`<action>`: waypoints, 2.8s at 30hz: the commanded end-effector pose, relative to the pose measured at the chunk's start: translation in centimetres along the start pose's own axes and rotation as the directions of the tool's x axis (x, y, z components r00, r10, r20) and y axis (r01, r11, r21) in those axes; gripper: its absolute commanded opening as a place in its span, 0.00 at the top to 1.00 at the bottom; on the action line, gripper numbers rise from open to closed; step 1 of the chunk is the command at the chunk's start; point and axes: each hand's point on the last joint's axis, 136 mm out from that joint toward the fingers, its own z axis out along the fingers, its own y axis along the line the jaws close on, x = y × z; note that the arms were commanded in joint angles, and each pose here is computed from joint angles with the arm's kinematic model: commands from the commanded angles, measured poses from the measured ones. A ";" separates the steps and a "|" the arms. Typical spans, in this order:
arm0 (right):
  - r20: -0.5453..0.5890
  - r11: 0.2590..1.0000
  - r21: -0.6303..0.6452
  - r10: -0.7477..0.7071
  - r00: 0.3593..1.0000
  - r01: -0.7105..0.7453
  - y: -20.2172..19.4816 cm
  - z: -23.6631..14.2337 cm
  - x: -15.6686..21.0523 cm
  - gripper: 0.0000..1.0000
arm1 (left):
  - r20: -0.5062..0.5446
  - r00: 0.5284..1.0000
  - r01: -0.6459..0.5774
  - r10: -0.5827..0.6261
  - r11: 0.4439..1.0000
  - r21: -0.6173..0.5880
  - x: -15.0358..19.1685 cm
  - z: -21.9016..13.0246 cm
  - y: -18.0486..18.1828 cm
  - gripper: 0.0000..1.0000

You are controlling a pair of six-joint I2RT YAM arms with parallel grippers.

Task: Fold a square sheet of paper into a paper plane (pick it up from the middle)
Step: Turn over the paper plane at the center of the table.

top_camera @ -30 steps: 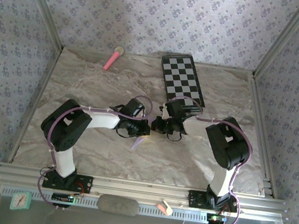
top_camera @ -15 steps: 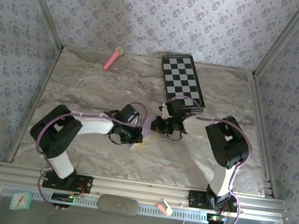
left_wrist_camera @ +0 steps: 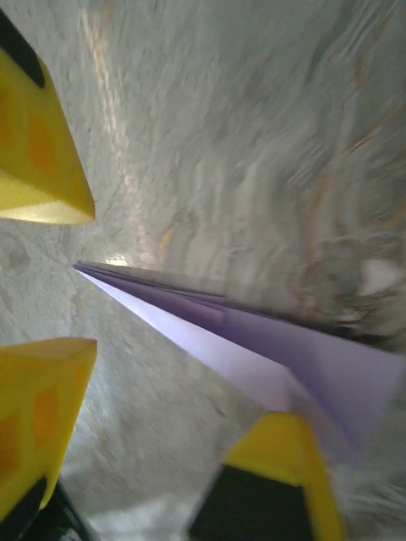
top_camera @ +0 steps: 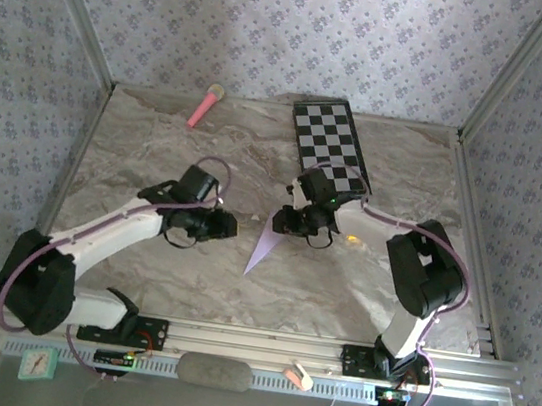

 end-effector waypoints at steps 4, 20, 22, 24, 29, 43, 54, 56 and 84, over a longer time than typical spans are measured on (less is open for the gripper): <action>0.016 0.980 0.198 -0.016 1.000 0.012 1.1 -4.4 -0.5 0.53 | 0.140 0.990 -0.001 0.012 0.997 -0.077 -3.6 -5.3 2.1 0.43; 0.228 0.810 0.474 0.265 0.937 -0.344 1.8 -1.3 1.4 0.24 | 0.284 0.952 -0.059 0.110 0.982 -0.181 -4.8 -9.3 5.2 0.00; 0.237 0.785 0.499 0.284 0.929 -0.367 1.9 -0.4 1.7 0.24 | 0.293 0.951 -0.052 0.104 0.982 -0.180 -4.8 -9.6 5.2 0.00; 0.250 0.755 0.528 0.299 0.921 -0.388 1.7 0.1 2.1 0.24 | 0.302 0.948 -0.044 0.097 0.983 -0.179 -4.9 -9.8 5.4 0.00; 0.295 0.681 0.591 0.316 0.902 -0.432 0.5 0.0 2.8 0.27 | 0.313 0.946 -0.025 0.082 0.983 -0.182 -5.0 -9.9 5.8 0.00; 0.290 0.655 0.603 0.351 0.890 -0.455 0.0 1.5 3.2 0.32 | 0.295 0.954 0.012 0.046 0.982 -0.189 -4.9 -9.1 6.8 0.00; 0.334 0.605 0.614 0.384 0.861 -0.507 -0.8 0.0 4.0 0.50 | 0.288 0.957 0.012 0.043 0.983 -0.185 -4.9 -8.9 6.8 0.00; 0.333 0.592 0.625 0.388 0.859 -0.510 -1.0 -0.2 4.3 0.51 | 0.287 0.957 0.013 0.041 0.983 -0.184 -4.9 -8.9 6.8 0.00; 0.285 0.980 0.199 -0.049 0.957 -0.009 9.5 -1.3 -3.4 1.00 | 0.379 0.914 0.176 -0.147 0.983 -0.043 -6.5 -9.0 8.0 0.00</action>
